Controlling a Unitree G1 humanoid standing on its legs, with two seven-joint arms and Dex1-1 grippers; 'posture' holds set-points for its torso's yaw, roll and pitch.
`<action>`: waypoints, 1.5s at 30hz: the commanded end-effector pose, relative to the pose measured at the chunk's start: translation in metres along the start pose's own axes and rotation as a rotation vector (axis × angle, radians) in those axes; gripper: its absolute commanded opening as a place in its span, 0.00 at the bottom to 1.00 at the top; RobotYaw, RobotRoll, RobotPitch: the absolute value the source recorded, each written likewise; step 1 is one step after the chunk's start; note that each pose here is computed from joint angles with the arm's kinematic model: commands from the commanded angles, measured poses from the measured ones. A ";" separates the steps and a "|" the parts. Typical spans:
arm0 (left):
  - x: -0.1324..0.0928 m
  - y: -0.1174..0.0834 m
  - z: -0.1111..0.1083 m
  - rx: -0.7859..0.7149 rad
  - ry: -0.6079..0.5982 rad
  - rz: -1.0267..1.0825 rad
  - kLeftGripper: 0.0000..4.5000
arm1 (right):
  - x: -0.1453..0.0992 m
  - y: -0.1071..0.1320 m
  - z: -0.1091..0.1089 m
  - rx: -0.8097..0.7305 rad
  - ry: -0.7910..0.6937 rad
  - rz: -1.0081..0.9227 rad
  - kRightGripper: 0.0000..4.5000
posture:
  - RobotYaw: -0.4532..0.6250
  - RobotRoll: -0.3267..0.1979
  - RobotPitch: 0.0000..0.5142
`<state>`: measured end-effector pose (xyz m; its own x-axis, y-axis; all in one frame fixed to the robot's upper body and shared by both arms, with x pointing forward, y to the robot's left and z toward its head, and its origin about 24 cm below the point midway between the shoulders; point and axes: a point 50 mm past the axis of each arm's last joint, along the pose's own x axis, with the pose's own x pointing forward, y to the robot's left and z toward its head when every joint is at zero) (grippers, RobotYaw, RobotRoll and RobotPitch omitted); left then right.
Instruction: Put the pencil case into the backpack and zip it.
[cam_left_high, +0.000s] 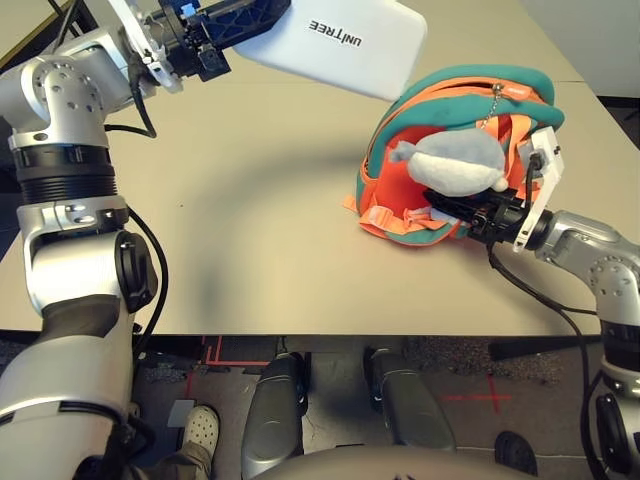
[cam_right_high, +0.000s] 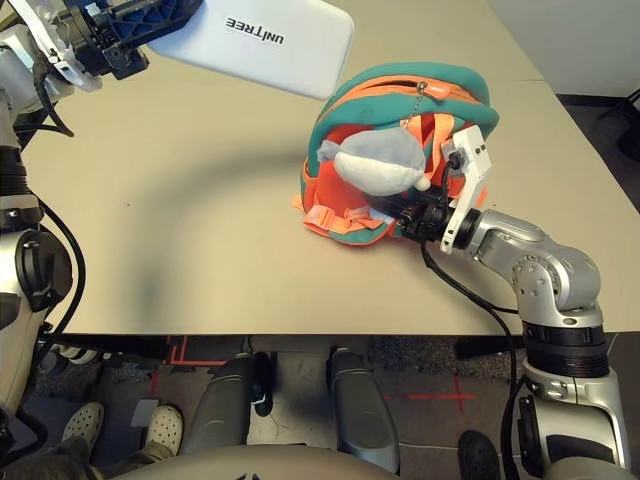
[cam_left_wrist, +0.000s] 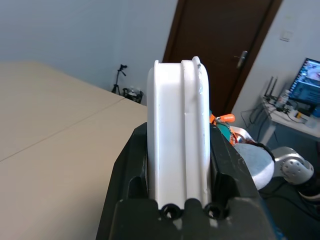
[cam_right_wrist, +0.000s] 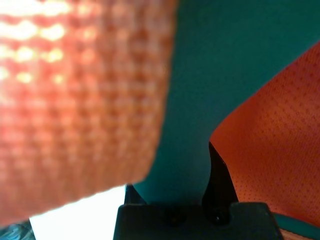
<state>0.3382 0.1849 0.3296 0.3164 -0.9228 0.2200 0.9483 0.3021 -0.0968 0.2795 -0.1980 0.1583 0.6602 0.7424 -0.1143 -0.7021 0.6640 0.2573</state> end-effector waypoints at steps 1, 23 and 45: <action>0.001 -0.004 0.012 0.043 -0.001 -0.039 0.30 | 0.000 -0.005 -0.016 0.047 0.063 -0.039 0.07 | 0.29 0.62 0.37; 0.053 -0.008 -0.025 0.108 0.250 -0.228 0.30 | -0.002 -0.009 -0.016 0.030 0.081 -0.046 0.07 | 0.29 0.62 0.33; 0.031 -0.032 0.003 0.332 0.311 -0.297 0.30 | -0.001 -0.010 -0.020 0.033 0.087 -0.052 0.07 | 0.28 0.62 0.34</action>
<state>0.3224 0.1451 0.3455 0.0939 -0.9922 -0.0824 0.9632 0.0696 0.2596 0.2815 -0.2026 0.1502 0.6738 0.7245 -0.1448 -0.6821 0.6853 0.2551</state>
